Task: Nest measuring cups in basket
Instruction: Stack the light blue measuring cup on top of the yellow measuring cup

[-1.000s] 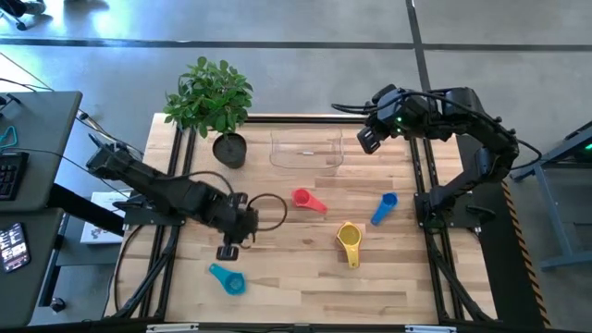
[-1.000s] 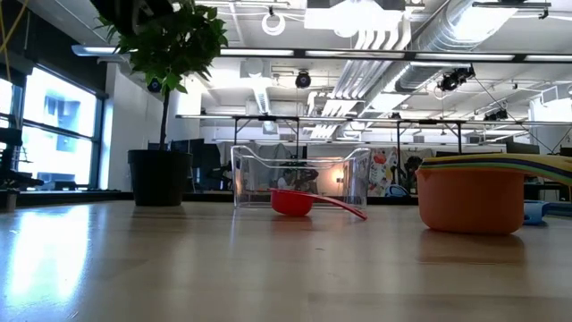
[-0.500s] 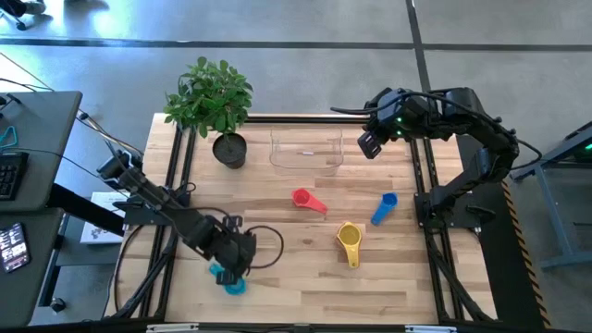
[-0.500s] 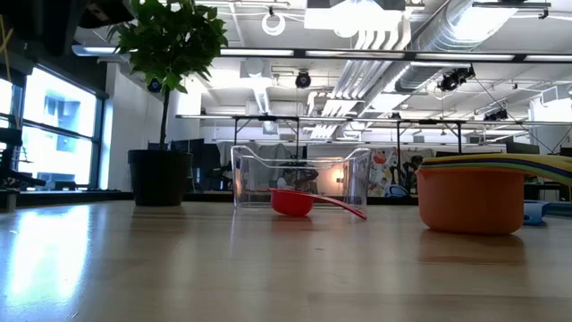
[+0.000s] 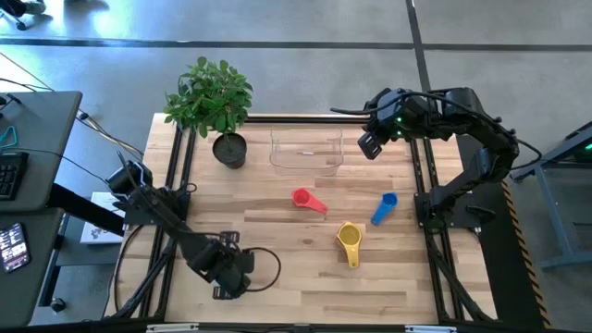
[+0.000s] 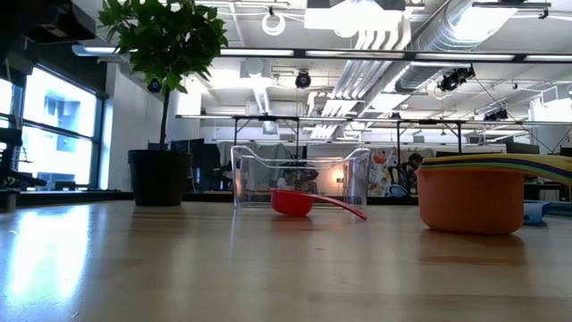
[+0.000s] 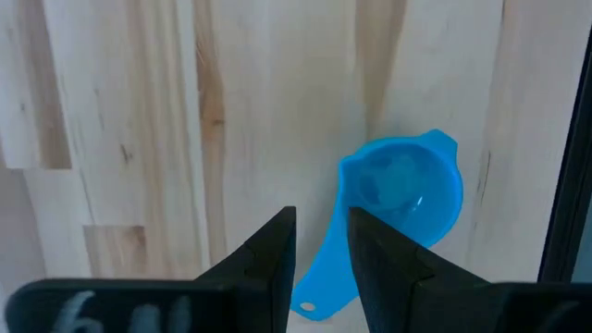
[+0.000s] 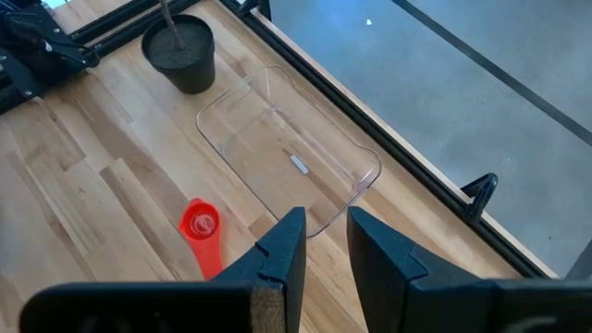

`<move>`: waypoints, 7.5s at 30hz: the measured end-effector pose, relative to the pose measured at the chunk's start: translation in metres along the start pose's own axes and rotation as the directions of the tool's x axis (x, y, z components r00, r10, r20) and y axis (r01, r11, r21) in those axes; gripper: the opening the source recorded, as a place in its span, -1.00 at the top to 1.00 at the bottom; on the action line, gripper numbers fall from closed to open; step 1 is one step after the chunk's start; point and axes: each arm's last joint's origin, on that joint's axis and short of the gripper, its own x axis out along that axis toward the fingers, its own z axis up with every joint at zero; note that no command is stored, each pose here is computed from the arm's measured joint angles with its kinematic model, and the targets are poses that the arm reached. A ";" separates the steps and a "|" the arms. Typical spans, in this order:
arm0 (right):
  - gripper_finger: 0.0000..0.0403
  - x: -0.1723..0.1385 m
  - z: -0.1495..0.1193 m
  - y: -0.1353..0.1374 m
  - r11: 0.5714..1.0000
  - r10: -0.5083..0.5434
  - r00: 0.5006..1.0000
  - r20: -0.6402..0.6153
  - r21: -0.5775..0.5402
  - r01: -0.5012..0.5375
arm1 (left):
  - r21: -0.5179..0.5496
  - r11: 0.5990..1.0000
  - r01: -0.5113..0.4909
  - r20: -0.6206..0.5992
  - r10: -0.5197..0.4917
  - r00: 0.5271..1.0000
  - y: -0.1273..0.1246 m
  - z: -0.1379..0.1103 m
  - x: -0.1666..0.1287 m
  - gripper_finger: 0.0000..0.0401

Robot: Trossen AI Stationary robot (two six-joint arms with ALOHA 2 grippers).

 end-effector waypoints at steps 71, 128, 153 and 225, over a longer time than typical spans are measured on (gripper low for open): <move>0.64 0.000 0.000 0.000 0.999 0.009 1.000 -0.005 -0.044 -0.010 | -0.070 0.998 -0.004 -0.131 -0.005 0.991 -0.011 0.000 0.063 0.55; 0.64 0.000 -0.001 0.001 0.998 0.044 0.999 -0.023 -0.044 -0.045 | -0.865 0.453 0.216 0.207 -0.070 0.976 0.149 0.116 0.055 0.96; 0.64 0.000 -0.001 0.001 0.998 0.044 0.999 -0.023 -0.040 -0.045 | -0.896 0.412 0.167 0.159 -0.053 0.986 0.146 0.108 0.061 0.95; 0.35 0.070 -0.035 0.148 0.973 0.200 0.950 -0.238 0.159 -0.165 | -0.416 0.894 0.164 0.475 0.060 0.878 0.164 0.005 -0.132 0.68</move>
